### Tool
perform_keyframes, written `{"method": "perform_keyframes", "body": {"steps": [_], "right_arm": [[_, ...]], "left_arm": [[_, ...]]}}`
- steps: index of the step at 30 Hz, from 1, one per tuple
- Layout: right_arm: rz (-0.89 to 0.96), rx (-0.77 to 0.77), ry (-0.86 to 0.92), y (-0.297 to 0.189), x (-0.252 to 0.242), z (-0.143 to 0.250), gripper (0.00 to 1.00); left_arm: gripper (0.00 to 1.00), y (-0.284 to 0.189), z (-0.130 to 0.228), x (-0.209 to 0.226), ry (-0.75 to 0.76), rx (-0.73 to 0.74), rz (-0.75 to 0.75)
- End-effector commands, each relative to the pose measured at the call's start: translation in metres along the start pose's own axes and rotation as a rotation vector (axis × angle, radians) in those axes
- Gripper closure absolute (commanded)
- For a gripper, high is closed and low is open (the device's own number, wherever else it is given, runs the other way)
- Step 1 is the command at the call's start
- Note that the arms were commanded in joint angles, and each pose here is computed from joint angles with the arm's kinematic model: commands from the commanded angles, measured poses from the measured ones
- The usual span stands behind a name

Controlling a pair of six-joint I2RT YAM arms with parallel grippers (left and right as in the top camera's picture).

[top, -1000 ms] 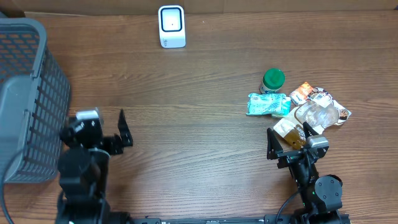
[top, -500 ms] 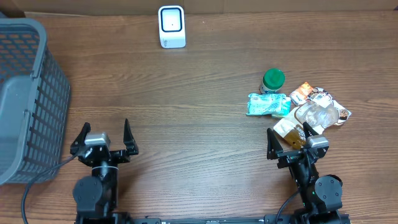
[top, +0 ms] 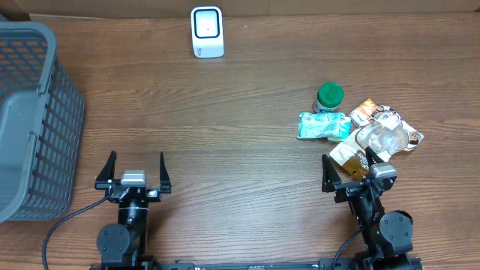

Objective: Scan the item barcode

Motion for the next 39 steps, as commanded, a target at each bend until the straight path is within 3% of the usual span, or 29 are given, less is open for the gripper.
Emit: {"method": "perform_keyframes", "body": {"steps": [1,4,39], "right_arm": [[-0.004,-0.008,-0.008,0.000,0.000,0.001,0.00],[-0.004,-0.008,-0.008,0.000,0.000,0.001,0.00],[-0.004,-0.008,-0.008,0.000,0.000,0.001,0.00]], "left_arm": [[0.00,0.000,0.017,-0.004,0.045,0.059,0.033],[0.00,-0.001,0.028,-0.004,0.039,0.116,0.037],[0.01,-0.001,0.028,-0.004,0.010,0.116,0.037]]}}
Point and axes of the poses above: each gripper's point midway between its finger pads, its own y axis out along the fingers, its own x axis along the line the jaws close on, z = x × y, the point moved 6 cm from there along -y, back along the fingers, and after that the axes turned 10 degrees about -y, right-handed, at the moved point
